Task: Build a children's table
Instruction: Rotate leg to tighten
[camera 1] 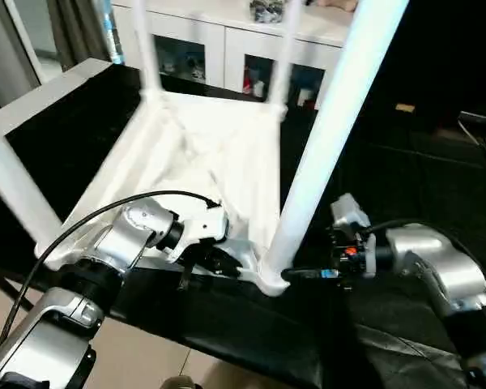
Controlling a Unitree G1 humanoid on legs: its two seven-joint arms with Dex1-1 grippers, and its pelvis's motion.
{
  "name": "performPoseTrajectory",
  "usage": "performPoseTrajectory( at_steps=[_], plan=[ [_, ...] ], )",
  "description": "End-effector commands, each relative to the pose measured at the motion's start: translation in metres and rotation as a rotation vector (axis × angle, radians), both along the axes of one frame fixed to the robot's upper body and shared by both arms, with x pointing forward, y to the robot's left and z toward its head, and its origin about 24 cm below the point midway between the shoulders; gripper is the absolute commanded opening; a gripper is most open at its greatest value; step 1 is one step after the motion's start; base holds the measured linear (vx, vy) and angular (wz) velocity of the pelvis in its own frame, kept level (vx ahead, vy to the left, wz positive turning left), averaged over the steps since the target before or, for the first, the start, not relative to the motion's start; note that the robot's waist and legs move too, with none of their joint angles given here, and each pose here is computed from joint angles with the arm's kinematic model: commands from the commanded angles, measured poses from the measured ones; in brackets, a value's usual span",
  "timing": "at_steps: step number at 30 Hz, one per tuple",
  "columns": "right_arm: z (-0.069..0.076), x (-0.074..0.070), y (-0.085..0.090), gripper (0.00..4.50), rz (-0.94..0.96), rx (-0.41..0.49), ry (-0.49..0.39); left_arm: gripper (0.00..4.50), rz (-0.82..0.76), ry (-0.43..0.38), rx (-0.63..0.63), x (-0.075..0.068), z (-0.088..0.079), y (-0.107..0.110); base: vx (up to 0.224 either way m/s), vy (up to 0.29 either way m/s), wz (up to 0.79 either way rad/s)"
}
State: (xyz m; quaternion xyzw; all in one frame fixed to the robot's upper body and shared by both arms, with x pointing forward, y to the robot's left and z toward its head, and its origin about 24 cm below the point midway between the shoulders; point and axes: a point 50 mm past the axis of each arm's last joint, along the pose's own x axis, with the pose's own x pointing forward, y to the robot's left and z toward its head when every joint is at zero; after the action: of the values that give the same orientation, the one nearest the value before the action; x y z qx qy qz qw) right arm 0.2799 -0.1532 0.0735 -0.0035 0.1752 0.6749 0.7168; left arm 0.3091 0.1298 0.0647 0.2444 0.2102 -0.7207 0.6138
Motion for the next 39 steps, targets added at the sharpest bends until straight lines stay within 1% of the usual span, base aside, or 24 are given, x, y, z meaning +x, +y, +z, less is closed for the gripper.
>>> performPoseTrajectory(
  at_steps=[1, 4, 5, 7, 10, 11, 13, 19, 23, 25, 28, 32, 34, 35, 36, 37, 39],
  plan=[
    [-0.001, 0.001, 0.000, 3.19, 0.019, -0.019, -0.001, 0.00, -0.084, -0.001, 0.031, -0.003, 0.001, -0.009, 0.000, 0.000, 0.00],
    [-0.003, 0.001, 0.000, 2.95, 0.030, -0.027, 0.011, 0.00, -0.091, -0.001, 0.033, -0.003, 0.001, -0.009, 0.000, 0.000, 0.00],
    [-0.003, 0.001, 0.000, 2.95, 0.034, -0.030, 0.014, 0.00, -0.092, -0.001, 0.034, -0.003, 0.001, -0.009, 0.000, 0.000, 0.00],
    [-0.004, 0.001, 0.000, 2.67, 0.041, -0.037, 0.017, 0.00, -0.097, -0.003, 0.037, -0.003, 0.000, -0.008, 0.000, 0.000, 0.00],
    [-0.004, 0.002, -0.001, 2.43, 0.049, -0.039, 0.020, 0.00, -0.099, -0.006, 0.042, -0.003, 0.000, -0.007, 0.000, 0.000, 0.00],
    [-0.004, 0.002, -0.001, 2.43, 0.050, -0.039, 0.021, 0.00, -0.098, -0.007, 0.044, -0.003, -0.001, -0.007, 0.000, 0.000, 0.00],
    [-0.004, 0.002, 0.000, 2.21, 0.055, -0.037, 0.026, 0.00, -0.096, -0.009, 0.045, -0.003, -0.001, -0.007, 0.000, 0.000, 0.00],
    [-0.006, 0.000, 0.001, 2.04, 0.073, -0.029, 0.046, 0.00, -0.071, -0.011, 0.045, -0.001, -0.001, -0.007, 0.000, 0.000, 0.00],
    [-0.008, -0.004, 0.004, 2.01, 0.070, -0.006, 0.070, 0.00, 0.003, 0.013, 0.017, 0.003, 0.001, -0.010, 0.000, 0.000, 0.00],
    [-0.012, -0.005, 0.009, 2.01, 0.000, 0.016, 0.085, 0.00, 0.085, 0.017, -0.011, 0.008, 0.003, -0.013, 0.000, 0.000, 0.00],
    [-0.024, -0.005, 0.023, 2.01, -0.165, -0.009, 0.068, 0.00, 0.218, 0.021, -0.074, 0.017, 0.008, -0.021, 0.000, 0.000, 0.00],
    [-0.032, -0.003, 0.035, 1.99, -0.280, -0.015, 0.086, 0.00, 0.321, 0.013, -0.122, 0.022, 0.011, -0.029, 0.000, 0.000, 0.00],
    [-0.041, -0.002, 0.053, 1.97, -0.409, 0.006, 0.132, 0.00, 0.445, 0.011, -0.174, 0.028, 0.013, -0.041, 0.000, 0.000, 0.00],
    [-0.043, 0.000, 0.059, 1.96, -0.455, 0.006, 0.141, 0.00, 0.488, 0.006, -0.188, 0.030, 0.014, -0.044, 0.000, 0.000, 0.00],
    [-0.043, 0.000, 0.060, 1.96, -0.459, 0.006, 0.142, 0.00, 0.491, 0.006, -0.189, 0.030, 0.014, -0.045, 0.000, 0.000, 0.00],
    [-0.044, 0.002, 0.064, 1.95, -0.493, 0.005, 0.151, 0.00, 0.519, 0.002, -0.195, 0.032, 0.014, -0.047, 0.000, 0.000, 0.00],
    [-0.047, 0.009, 0.075, 1.95, -0.608, -0.009, 0.175, 0.00, 0.585, -0.018, -0.204, 0.035, 0.015, -0.054, 0.000, 0.000, 0.00]
  ],
)
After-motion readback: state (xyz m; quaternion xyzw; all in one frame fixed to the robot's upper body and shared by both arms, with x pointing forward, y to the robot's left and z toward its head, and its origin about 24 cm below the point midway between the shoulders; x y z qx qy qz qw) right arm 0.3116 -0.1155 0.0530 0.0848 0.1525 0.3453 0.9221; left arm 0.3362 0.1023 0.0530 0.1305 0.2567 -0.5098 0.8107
